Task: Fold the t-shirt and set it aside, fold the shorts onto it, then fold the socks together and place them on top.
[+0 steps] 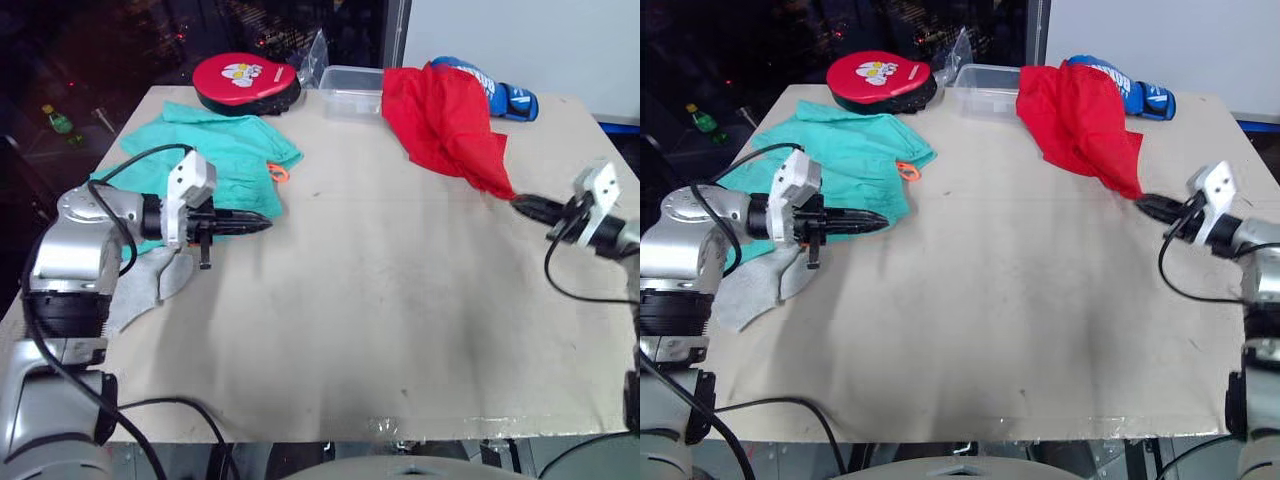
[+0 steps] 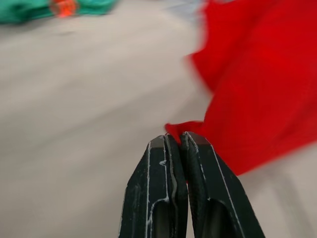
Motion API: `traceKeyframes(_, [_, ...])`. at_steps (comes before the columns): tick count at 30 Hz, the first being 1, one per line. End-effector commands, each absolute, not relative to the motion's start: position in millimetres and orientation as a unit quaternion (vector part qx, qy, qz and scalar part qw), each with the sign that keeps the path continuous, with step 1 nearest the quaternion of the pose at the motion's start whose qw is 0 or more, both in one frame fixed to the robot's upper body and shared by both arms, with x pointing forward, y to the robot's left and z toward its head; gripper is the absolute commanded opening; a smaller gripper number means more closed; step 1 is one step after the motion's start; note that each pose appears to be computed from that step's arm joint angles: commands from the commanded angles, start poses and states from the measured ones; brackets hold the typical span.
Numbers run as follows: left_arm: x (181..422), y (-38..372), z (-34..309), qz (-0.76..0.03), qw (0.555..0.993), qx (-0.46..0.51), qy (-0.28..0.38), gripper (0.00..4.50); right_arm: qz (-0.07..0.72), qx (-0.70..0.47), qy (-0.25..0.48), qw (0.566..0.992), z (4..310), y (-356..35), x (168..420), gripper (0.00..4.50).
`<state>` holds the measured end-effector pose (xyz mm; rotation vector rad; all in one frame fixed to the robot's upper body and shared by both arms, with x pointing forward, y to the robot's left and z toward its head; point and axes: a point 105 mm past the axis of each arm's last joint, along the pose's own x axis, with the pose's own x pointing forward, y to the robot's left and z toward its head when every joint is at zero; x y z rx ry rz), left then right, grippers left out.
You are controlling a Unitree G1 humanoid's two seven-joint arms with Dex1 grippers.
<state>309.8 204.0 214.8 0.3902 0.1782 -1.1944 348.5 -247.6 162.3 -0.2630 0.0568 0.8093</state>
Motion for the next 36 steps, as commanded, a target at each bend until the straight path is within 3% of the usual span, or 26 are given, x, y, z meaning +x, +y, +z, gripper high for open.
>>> traceKeyframes(1, [302.4,200.1,219.3,-0.562,0.803,0.185,0.073,0.0,0.398,-0.144,-0.012,0.906,198.5,-239.8,339.5,0.1])
traceKeyframes(6, [309.7,191.9,227.2,-0.565,0.807,0.164,0.054,0.0,0.455,-0.062,-0.02,0.888,237.6,-211.7,319.2,0.1])
traceKeyframes(9, [309.7,184.6,229.3,-0.579,0.8,0.152,0.047,0.0,0.538,0.024,-0.004,0.843,266.1,-183.3,289.1,0.1])
traceKeyframes(12, [302.5,176.1,220.9,-0.607,0.777,0.151,0.061,0.0,0.628,0.104,0.042,0.77,285.5,-165.5,247.9,0.1])
traceKeyframes(15, [299.7,167.5,214.8,-0.625,0.763,0.15,0.067,0.0,0.653,0.123,0.078,0.743,286.3,-163.1,226.9,0.1])
traceKeyframes(20, [291.4,154.4,199.4,-0.658,0.732,0.153,0.088,0.0,0.614,0.126,0.13,0.768,258.5,-177.0,225.2,0.1])
traceKeyframes(21, [291.5,152.7,194.2,-0.659,0.729,0.16,0.094,0.53,0.603,0.124,0.142,0.775,250.9,-180.3,225.4,0.0])
traceKeyframes(23, [294.0,151.3,183.8,-0.657,0.724,0.187,0.098,0.93,0.575,0.115,0.159,0.794,236.6,-187.7,228.2,0.0])
traceKeyframes(26, [320.1,152.3,172.2,-0.608,0.756,0.232,0.068,2.3,0.524,0.068,0.197,0.826,205.7,-207.0,230.3,0.0])
traceKeyframes(30, [337.1,156.7,158.5,-0.592,0.759,0.266,0.052,3.95,0.494,0.056,0.194,0.846,195.9,-222.2,232.6,0.0])
traceKeyframes(36, [361.3,147.0,141.6,-0.594,0.747,0.296,0.034,3.95,0.477,0.049,0.181,0.859,190.3,-227.8,235.5,0.0])
